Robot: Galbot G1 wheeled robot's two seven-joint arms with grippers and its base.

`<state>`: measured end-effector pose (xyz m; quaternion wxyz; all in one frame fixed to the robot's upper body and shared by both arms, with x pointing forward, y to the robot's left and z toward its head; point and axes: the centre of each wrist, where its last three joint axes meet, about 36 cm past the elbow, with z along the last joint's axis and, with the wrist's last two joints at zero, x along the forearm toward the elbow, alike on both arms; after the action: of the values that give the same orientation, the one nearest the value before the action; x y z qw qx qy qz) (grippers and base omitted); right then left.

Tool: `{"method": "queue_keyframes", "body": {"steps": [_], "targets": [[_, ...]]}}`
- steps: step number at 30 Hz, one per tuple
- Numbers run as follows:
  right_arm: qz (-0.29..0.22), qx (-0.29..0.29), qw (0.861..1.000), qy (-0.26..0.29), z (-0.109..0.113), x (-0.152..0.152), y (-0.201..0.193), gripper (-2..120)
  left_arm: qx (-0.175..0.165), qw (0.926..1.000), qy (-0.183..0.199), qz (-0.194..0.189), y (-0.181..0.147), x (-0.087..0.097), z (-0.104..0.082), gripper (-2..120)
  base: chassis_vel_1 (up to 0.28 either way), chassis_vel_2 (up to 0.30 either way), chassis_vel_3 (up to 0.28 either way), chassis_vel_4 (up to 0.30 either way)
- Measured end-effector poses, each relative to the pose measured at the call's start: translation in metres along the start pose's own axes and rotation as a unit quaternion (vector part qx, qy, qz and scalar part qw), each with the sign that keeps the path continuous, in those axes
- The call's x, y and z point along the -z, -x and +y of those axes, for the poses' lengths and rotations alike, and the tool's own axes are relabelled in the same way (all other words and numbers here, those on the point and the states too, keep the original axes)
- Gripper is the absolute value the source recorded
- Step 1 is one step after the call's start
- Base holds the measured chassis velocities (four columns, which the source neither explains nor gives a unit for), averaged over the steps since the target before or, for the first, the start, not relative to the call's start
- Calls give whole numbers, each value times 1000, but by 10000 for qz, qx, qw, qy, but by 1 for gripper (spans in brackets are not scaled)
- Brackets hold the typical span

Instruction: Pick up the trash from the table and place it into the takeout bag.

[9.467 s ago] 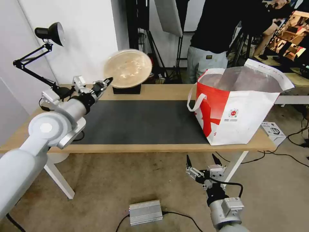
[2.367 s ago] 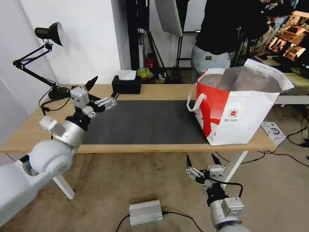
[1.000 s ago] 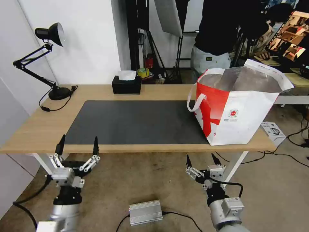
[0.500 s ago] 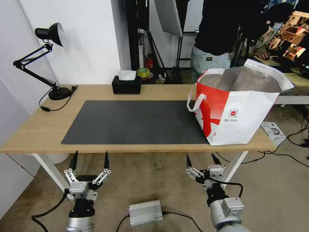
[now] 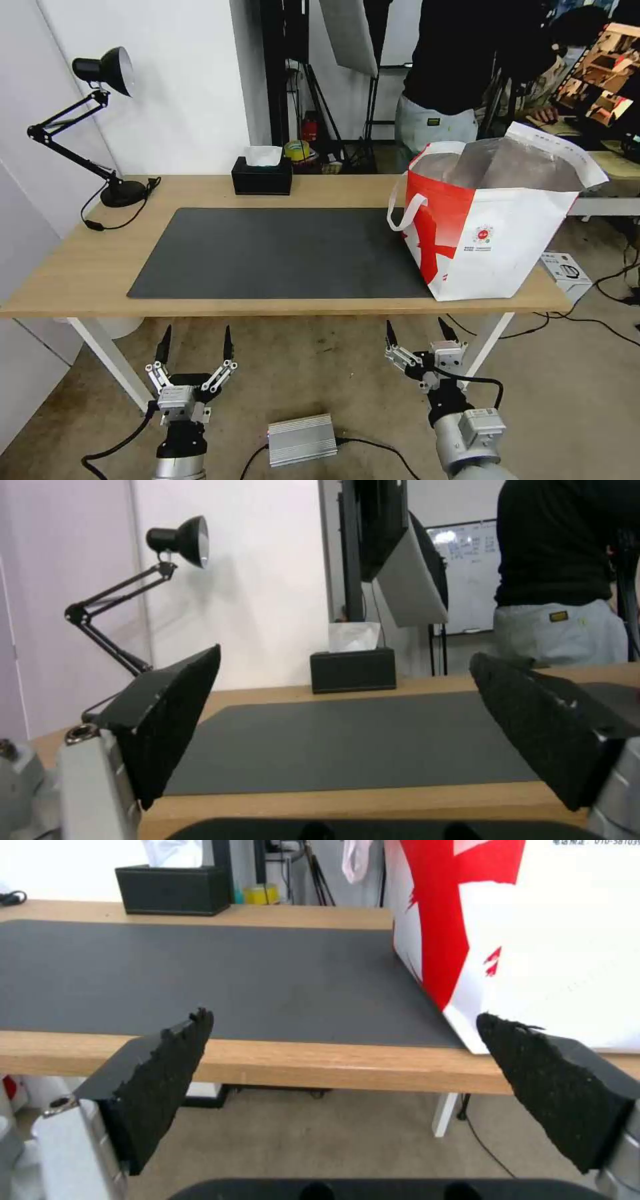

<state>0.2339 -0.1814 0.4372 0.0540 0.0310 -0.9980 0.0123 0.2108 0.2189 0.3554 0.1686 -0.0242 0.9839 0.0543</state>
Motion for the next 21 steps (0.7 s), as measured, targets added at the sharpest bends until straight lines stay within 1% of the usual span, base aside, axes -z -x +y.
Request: {"method": "queue_keyframes", "body": {"steps": [21], "targets": [[0, 0, 10000, 0, 0, 0, 0, 100, -2, 10000, 5, 0, 0, 0, 0, 100, 0, 0, 0, 0]]}}
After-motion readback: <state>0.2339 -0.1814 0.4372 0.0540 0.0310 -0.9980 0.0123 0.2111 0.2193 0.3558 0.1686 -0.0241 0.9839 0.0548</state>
